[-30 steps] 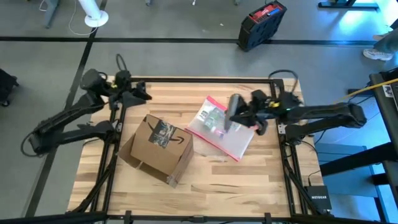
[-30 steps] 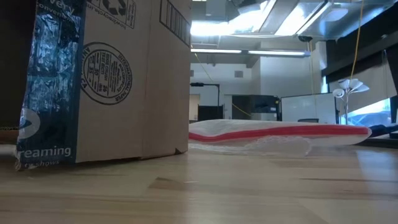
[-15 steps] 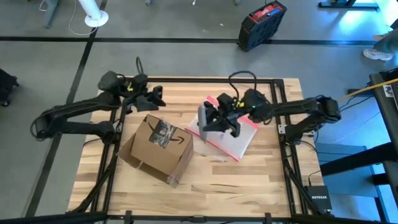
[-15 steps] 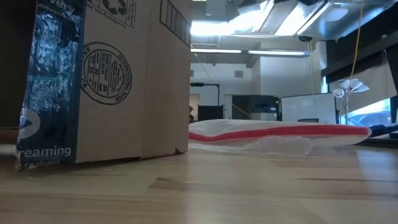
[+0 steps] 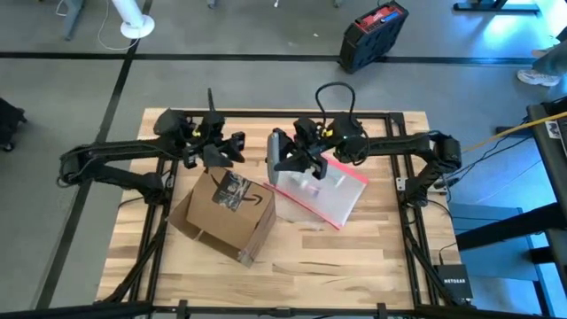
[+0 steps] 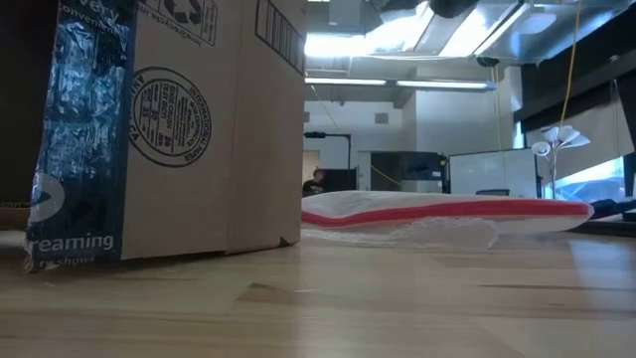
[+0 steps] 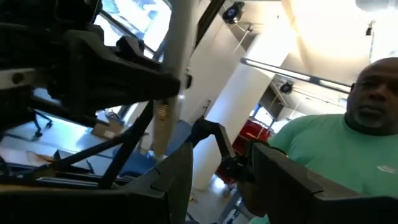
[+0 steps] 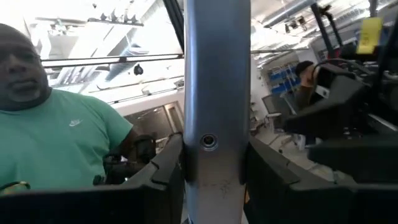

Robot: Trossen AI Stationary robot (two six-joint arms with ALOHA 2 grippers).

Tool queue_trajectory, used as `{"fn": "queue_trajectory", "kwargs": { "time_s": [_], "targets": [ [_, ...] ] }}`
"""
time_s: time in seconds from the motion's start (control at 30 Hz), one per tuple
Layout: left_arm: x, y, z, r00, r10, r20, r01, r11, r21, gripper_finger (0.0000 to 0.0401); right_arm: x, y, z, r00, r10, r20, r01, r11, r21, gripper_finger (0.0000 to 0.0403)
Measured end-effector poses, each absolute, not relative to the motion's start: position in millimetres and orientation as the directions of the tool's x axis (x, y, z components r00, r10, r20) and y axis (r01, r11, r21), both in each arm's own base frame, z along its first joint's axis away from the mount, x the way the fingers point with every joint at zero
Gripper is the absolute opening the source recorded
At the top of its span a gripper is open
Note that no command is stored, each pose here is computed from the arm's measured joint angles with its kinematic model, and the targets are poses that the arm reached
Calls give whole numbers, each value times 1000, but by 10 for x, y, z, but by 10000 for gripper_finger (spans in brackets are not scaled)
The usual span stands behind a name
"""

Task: Unpack boxes
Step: Break down the cardboard box with the gray cutter until it is fully flat

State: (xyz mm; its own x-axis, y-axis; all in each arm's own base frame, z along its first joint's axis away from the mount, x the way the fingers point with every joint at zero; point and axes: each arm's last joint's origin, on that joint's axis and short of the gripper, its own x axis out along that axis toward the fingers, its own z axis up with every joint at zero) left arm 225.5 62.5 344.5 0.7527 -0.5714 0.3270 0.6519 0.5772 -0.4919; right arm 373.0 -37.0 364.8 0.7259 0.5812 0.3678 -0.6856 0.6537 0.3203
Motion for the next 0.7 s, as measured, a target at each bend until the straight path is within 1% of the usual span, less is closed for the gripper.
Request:
{"fn": "queue_trajectory", "kwargs": {
  "time_s": [0.27,0.43,0.57,0.63,0.7],
  "targets": [
    [2372,596,3369,731,-594,336,673,545,-499,156,3957,-401,3680,685,587,431,-718,645,262,124],
    [2383,577,3372,719,-601,349,686,534,-494,156,4074,-420,3686,679,587,441,-721,646,251,124],
    [2365,577,3394,712,-600,365,696,536,-478,156,4074,-419,3696,665,580,470,-727,647,230,124],
    [2365,574,3391,709,-607,359,698,530,-482,156,4063,-418,3706,650,583,488,-742,624,243,124],
    [2365,571,3391,706,-611,357,699,520,-492,156,4069,-416,3695,649,593,477,-749,609,261,124]
  ]
}}
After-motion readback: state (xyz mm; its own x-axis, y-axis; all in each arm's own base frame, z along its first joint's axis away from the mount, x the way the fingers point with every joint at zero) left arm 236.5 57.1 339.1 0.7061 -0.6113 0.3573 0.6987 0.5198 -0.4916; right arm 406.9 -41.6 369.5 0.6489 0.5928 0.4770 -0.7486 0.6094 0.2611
